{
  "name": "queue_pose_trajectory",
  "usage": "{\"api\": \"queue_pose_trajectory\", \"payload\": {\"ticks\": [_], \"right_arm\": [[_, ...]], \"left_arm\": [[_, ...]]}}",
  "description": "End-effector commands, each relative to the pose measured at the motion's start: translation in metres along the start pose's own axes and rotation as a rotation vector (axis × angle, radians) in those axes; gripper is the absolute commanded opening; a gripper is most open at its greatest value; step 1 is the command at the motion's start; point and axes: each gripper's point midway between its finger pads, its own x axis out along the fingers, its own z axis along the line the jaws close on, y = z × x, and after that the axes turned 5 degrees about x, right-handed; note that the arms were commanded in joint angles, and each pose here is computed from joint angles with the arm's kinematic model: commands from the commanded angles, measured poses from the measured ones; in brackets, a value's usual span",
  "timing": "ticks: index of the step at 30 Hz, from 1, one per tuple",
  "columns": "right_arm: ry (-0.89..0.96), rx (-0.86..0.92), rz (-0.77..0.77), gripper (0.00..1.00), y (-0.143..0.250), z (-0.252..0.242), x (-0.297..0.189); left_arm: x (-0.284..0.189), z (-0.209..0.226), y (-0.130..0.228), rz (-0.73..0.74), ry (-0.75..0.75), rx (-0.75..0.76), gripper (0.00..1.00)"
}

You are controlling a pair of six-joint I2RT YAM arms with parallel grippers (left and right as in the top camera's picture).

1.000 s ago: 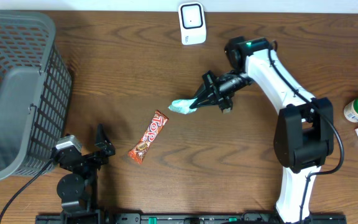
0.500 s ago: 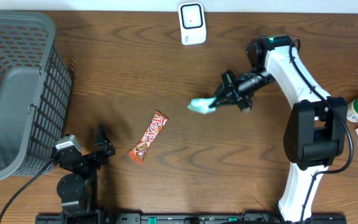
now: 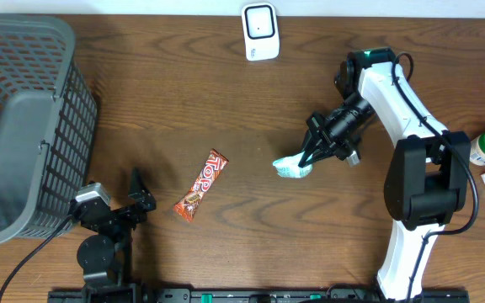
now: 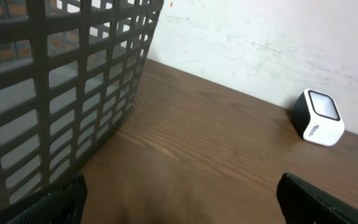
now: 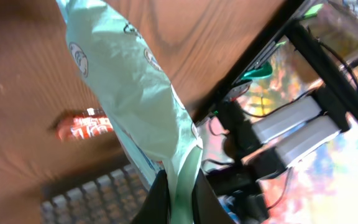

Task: Scan the item barcode
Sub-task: 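Lift the wipes pack and carry it toward the scanner, then hold the wipes pack in front of the white scanner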

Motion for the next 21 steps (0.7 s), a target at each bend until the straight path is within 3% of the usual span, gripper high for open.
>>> {"api": "queue_pose_trajectory", "payload": {"ticks": [1,6,21], "right_arm": [[-0.006,0.303,-0.033,0.01,-0.003,-0.003,-0.001],[-0.015,0.562,-0.047,0.01,-0.006,-0.003,-0.001],[-0.039,0.618,0.028,0.01,-0.019,0.015,-0.013]], "left_arm": [[0.001,0.003,0.014,0.041,-0.013,0.02,0.98],[0.001,0.003,0.014,0.041,-0.013,0.02,0.98],[0.001,0.003,0.014,0.041,-0.013,0.02,0.98]]}}
